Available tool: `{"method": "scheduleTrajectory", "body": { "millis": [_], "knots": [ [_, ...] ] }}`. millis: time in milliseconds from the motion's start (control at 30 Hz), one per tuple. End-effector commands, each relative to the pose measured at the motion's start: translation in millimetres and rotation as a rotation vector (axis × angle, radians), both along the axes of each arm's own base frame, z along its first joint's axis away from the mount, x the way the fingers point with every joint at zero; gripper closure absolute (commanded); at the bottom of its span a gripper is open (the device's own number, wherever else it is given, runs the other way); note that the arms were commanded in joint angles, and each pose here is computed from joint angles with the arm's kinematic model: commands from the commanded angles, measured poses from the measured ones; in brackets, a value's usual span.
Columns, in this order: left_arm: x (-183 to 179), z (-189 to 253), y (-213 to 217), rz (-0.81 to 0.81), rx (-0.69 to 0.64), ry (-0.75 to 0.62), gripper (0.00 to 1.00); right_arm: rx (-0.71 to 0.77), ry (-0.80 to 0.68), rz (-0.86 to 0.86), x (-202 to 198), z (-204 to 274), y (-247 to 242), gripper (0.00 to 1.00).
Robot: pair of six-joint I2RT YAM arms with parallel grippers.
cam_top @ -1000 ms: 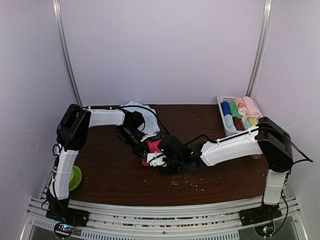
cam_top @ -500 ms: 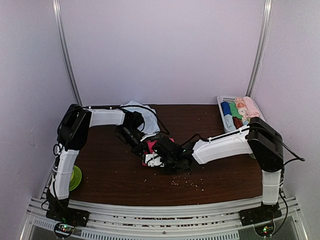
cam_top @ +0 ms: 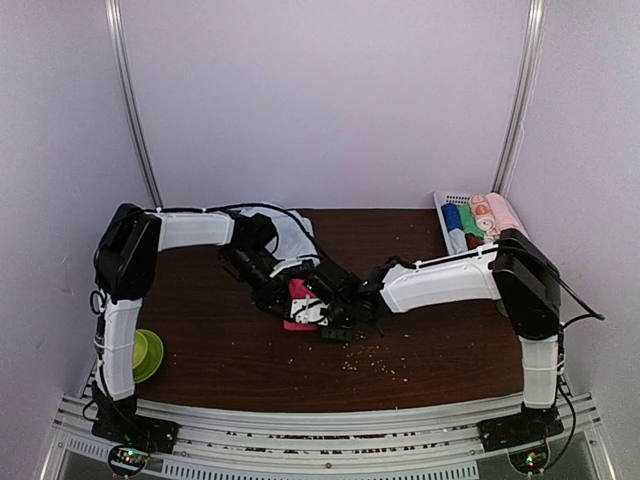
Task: Roll the towels
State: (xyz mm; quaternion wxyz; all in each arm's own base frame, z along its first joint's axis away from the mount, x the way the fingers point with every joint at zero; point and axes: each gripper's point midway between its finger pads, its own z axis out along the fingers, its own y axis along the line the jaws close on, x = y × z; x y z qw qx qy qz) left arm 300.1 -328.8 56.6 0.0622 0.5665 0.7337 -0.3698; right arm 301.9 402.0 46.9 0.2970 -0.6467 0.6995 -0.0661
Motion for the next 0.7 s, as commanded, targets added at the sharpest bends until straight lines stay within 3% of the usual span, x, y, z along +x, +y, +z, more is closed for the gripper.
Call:
{"method": "scheduleTrajectory", "body": {
  "millis": [0, 100, 200, 467, 667],
  "knots": [
    [20.3, 29.0, 19.1, 0.057, 0.002, -0.157, 0.22, -0.053, 0.140, -0.027, -9.6, -19.9, -20.3, 0.83],
    [24.4, 44.6, 25.1, 0.080, -0.021, -0.249, 0.08, -0.061, 0.183, -0.028, -11.6, -22.7, -22.1, 0.82],
    [26.6, 57.5, 34.2, 0.109, -0.057, -0.357, 0.02, -0.063, 0.241, -0.028, -15.1, -25.4, -24.3, 0.83],
    [28.5, 71.7, 43.9, 0.126, -0.162, -0.663, 0.04, -0.016, 0.388, -0.027, -22.8, -16.5, -23.7, 0.82],
    [18.8, 71.7, 42.1, 0.099, -0.201, -0.696, 0.12, -0.010, 0.509, -0.018, -29.4, -11.3, -19.0, 0.80]
  ]
}}
